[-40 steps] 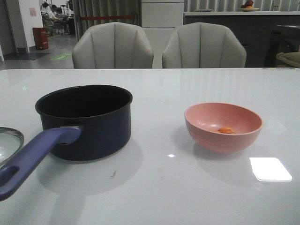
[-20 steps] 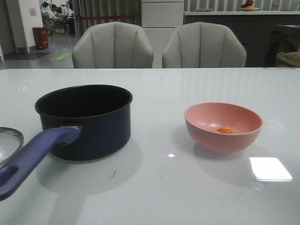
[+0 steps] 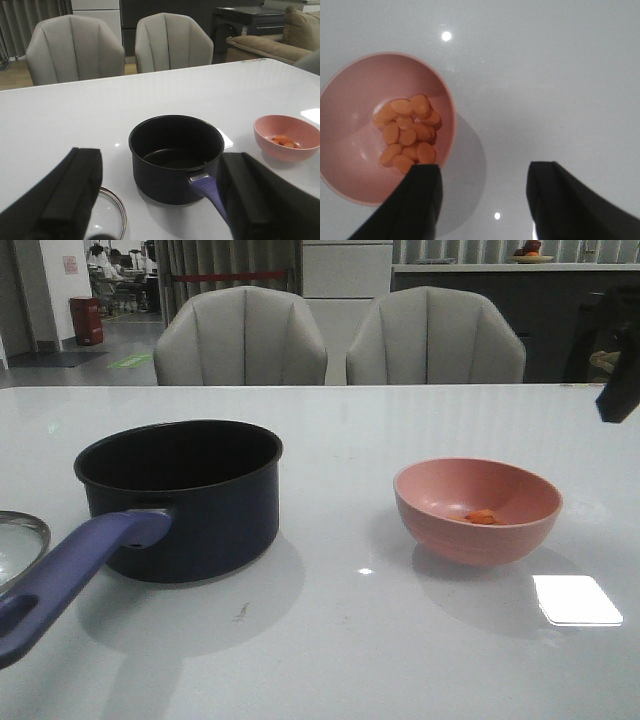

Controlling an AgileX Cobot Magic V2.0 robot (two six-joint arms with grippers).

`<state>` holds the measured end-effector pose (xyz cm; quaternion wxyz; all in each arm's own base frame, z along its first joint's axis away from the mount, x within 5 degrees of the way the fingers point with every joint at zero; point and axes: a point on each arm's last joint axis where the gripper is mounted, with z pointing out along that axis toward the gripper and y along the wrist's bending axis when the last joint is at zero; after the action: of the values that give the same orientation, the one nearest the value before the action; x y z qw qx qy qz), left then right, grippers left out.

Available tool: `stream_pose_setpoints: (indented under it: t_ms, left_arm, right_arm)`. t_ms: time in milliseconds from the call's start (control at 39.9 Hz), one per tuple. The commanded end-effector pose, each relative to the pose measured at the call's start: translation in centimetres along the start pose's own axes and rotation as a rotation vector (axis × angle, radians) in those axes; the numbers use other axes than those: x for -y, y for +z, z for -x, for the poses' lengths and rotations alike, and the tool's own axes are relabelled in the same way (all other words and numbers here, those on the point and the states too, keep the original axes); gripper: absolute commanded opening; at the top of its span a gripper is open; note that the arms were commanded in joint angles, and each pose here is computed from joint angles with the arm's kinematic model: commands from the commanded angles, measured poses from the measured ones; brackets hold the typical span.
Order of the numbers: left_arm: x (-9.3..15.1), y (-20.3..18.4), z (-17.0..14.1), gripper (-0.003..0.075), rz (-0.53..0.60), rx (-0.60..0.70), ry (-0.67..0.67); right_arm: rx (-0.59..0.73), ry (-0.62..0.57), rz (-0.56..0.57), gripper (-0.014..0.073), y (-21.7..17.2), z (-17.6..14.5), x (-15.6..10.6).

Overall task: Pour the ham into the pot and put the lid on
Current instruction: 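Grasp the pink bowl rim with the right gripper and lift it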

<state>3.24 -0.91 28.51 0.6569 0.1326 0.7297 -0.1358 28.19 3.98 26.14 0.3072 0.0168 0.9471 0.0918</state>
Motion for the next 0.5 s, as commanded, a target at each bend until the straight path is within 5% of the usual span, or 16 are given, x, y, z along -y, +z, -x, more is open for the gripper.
stream_pose_setpoints:
  t_ms: [0,476]
  left_arm:
    - [0.2,-0.2,1.4,0.0511,-0.022,0.086,-0.008]
    - [0.2,-0.2,1.4,0.0511,-0.022,0.086,-0.008]
  right_arm:
    - [0.024,-0.023,0.043,0.0462,0.6,2.5,-1.1]
    - [-0.158,-0.021,0.078,0.0423,9.2,3.5,-1.5]
